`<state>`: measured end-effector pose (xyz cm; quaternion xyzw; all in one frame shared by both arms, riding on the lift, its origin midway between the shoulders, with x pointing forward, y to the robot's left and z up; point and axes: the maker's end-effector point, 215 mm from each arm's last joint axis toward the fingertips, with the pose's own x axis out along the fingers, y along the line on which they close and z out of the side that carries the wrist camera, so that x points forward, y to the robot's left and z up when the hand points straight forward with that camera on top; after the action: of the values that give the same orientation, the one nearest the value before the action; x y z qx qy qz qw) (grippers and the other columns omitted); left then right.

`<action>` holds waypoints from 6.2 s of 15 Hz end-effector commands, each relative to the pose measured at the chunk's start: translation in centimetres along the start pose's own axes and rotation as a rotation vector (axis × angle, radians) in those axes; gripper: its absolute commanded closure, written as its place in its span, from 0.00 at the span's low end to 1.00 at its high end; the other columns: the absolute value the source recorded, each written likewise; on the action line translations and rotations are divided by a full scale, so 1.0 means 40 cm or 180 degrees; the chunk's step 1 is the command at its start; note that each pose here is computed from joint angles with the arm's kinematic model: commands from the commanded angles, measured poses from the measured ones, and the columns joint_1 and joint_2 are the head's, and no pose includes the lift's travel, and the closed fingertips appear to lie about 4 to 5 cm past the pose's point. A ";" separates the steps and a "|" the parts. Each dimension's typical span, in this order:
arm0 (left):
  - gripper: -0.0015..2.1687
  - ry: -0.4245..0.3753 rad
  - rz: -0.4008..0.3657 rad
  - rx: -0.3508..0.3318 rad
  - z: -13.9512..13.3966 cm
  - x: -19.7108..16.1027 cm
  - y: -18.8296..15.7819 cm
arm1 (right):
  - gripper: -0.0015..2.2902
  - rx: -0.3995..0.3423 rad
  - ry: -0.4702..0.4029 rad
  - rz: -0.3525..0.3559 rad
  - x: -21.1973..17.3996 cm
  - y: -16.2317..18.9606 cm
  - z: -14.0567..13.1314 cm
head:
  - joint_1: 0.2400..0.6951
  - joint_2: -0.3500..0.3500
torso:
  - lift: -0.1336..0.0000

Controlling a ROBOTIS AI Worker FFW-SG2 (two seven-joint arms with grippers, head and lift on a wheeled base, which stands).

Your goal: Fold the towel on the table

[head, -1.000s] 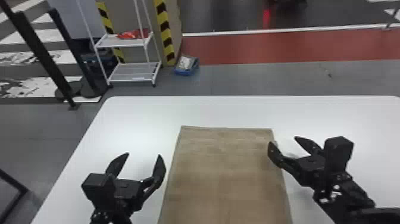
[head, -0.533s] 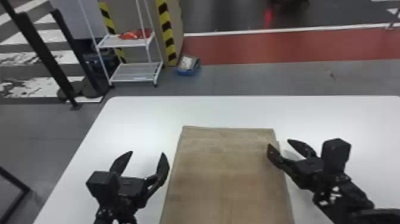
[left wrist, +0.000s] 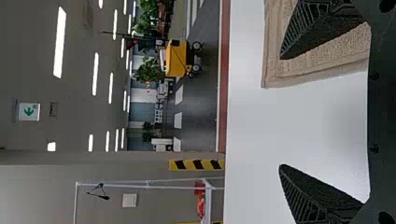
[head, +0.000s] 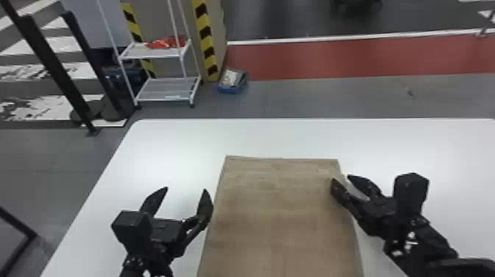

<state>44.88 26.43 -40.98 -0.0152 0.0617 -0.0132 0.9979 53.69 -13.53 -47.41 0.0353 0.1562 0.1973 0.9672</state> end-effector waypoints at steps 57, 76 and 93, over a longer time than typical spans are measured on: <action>0.03 0.0355 -0.1930 0.1457 0.016 -0.165 -0.134 | 0.03 -0.0098 -0.0938 -0.1123 -0.643 -0.424 0.237 | 1.00 0.42 | 0.14; 0.13 0.1910 -0.2267 0.2231 -0.168 -0.272 -0.128 | 0.03 0.0188 -0.1097 -0.1375 -0.742 -0.574 0.209 | 1.00 0.00 | 0.14; 0.99 0.1555 -0.2206 0.2290 -0.099 -0.245 -0.166 | 0.04 0.0294 -0.0971 -0.1148 -0.642 -0.540 0.206 | 1.00 0.00 | 0.14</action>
<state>34.32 20.53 -44.09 0.3056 0.2854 -0.3602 0.8339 40.66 -44.89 -34.37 0.0731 0.0055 -0.0074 0.9973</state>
